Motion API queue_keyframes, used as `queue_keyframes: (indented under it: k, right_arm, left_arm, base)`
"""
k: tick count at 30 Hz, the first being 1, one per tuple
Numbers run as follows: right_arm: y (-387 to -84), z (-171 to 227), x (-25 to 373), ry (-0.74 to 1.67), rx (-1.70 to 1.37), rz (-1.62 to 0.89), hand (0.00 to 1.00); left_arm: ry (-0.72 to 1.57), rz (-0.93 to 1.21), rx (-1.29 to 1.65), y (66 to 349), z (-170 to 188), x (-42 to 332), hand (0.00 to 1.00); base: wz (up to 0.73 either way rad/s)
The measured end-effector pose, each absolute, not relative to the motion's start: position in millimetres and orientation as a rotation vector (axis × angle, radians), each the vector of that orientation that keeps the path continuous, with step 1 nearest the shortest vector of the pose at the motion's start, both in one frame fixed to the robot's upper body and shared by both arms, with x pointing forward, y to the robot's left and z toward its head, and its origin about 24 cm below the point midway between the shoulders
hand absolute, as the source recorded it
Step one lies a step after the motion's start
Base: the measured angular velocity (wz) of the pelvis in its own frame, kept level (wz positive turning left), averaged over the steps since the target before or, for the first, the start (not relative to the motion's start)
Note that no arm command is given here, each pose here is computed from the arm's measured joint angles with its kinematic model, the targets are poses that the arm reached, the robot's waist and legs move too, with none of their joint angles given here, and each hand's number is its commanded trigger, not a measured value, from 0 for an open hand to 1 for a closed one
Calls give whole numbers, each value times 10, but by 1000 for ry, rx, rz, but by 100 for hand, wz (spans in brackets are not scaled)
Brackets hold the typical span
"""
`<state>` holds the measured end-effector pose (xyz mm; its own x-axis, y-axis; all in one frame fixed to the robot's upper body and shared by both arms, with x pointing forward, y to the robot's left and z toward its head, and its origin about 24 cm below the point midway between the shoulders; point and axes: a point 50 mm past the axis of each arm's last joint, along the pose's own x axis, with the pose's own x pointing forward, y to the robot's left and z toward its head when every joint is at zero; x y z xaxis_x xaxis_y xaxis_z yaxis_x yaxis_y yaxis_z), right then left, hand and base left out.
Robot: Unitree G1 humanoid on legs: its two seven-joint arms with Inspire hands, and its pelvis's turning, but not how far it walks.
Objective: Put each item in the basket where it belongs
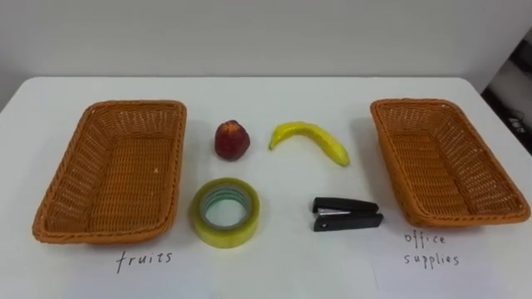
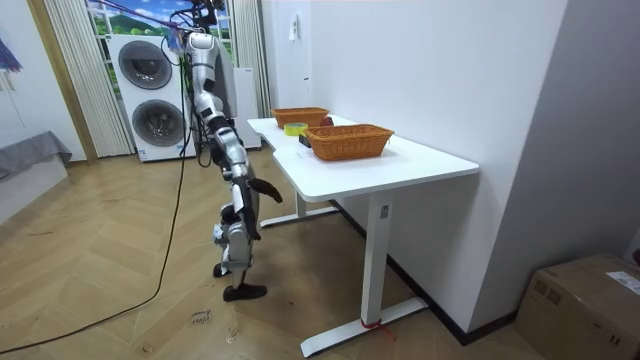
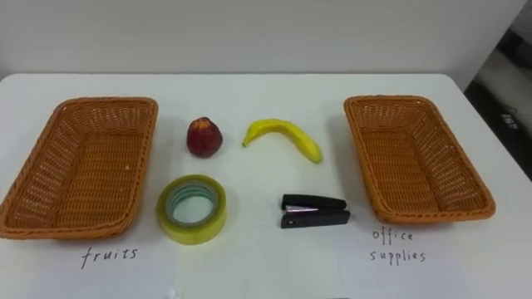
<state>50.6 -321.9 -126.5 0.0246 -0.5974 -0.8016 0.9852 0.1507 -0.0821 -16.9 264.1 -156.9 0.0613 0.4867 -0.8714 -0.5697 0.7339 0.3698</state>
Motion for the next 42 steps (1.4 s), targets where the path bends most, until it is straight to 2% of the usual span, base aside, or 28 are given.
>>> queue_keyframes:
  k: [9,13,21,31,42]
  right_arm:
    - [-3599,-801,795,570,528,-1469,0]
    - [-3632,-634,901,516,452,-1479,0]
    - [-3777,91,1301,211,157,-1418,0]
    - [-3656,690,1588,-79,10,-1323,0]
    - [-3346,1217,1808,-331,-163,-1141,0]
  left_arm:
    - [1263,779,-58,2680,-1538,-146,0]
    - [1258,771,-63,2665,-1542,-128,0]
    - [1269,753,-74,2653,-1553,-136,0]
    - [1282,701,-35,2624,-1561,-118,0]
    - [1302,671,-12,2573,-1582,-137,0]
  base:
    - [0]
    - [-5]
    - [-7]
    - [1]
    - [0]
